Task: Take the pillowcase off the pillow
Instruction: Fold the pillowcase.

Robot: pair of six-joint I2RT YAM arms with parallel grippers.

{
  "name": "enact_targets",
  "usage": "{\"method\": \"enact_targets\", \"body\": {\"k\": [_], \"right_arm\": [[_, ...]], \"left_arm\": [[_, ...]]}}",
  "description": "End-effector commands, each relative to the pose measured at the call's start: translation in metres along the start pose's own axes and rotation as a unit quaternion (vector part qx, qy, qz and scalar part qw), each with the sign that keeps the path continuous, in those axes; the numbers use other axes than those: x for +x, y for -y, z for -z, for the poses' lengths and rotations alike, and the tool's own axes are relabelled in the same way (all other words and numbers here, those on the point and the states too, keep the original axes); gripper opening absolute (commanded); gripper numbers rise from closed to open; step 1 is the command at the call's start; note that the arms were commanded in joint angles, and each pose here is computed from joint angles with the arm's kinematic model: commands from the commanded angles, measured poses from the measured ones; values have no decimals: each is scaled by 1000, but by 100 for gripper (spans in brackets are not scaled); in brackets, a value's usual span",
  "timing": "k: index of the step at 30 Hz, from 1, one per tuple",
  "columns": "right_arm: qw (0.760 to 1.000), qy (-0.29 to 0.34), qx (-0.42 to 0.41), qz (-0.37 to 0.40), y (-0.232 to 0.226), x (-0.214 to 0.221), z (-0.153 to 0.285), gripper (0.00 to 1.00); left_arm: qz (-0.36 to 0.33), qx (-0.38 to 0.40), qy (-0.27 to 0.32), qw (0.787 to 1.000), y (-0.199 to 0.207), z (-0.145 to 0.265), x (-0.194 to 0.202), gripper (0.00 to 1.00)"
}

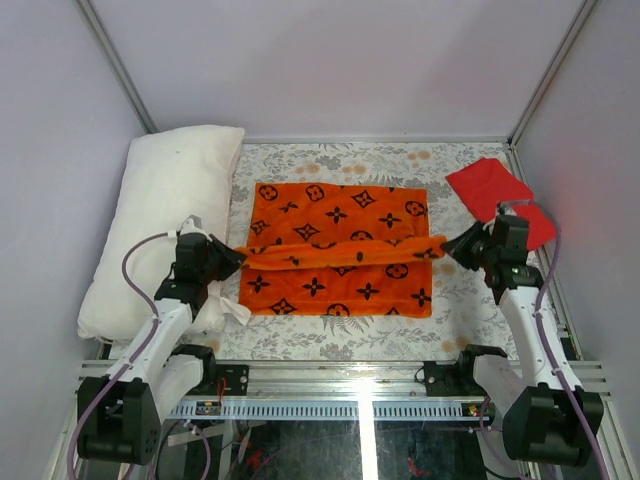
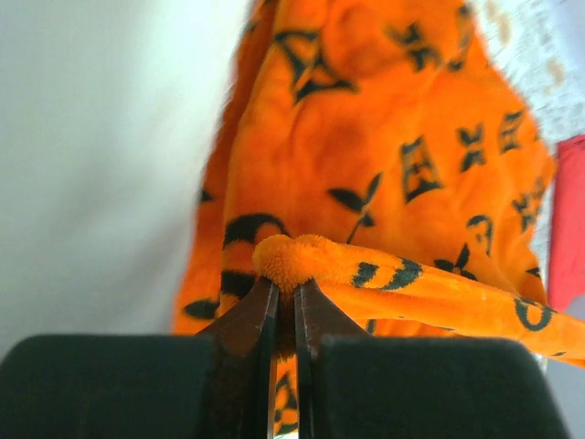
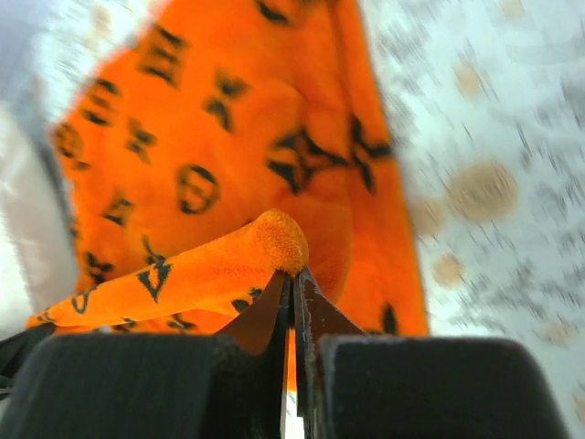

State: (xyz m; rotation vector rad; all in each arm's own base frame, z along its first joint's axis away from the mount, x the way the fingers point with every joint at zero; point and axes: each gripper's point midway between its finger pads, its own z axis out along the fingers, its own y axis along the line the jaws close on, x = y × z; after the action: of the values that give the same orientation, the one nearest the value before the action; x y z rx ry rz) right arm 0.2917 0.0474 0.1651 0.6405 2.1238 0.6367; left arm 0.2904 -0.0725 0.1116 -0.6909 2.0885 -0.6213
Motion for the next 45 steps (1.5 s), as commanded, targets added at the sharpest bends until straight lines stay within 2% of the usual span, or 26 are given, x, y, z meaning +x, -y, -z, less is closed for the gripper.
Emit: {"method": "enact_targets", "body": {"k": [1,4,8,14,20,23,28,35,45], "right_arm": [[994,-28,109,-1,70,42,-5,0],[992,-52,115,-18,82,66,-3,0],[991,-61,114,-24,86,76,-2,0],[993,-52,108,-7,72,58,5,0],[992,-18,119,26,60,31,22,0],[993,-10,117,30,56,26,27,0],[991,-23,129,23,77,46,16,0],[990,-66,124,-25,99,93,2,0],[983,-95,150,-43,114,107,-7,0]], "left_arm": [[10,-78,-7,997,-51,-1,26,0],[9,-85,-13,996,-60,2,36,0],[4,-88,-17,996,-59,3,42,0],[-2,-75,-16,997,-40,10,29,0],[0,-52,28,998,-14,33,-1,0],[3,-48,29,998,-10,39,-3,0],[32,-81,-2,996,-36,27,24,0],[64,-148,-19,987,-79,15,53,0],[65,-166,-30,984,-90,10,61,0]]}}
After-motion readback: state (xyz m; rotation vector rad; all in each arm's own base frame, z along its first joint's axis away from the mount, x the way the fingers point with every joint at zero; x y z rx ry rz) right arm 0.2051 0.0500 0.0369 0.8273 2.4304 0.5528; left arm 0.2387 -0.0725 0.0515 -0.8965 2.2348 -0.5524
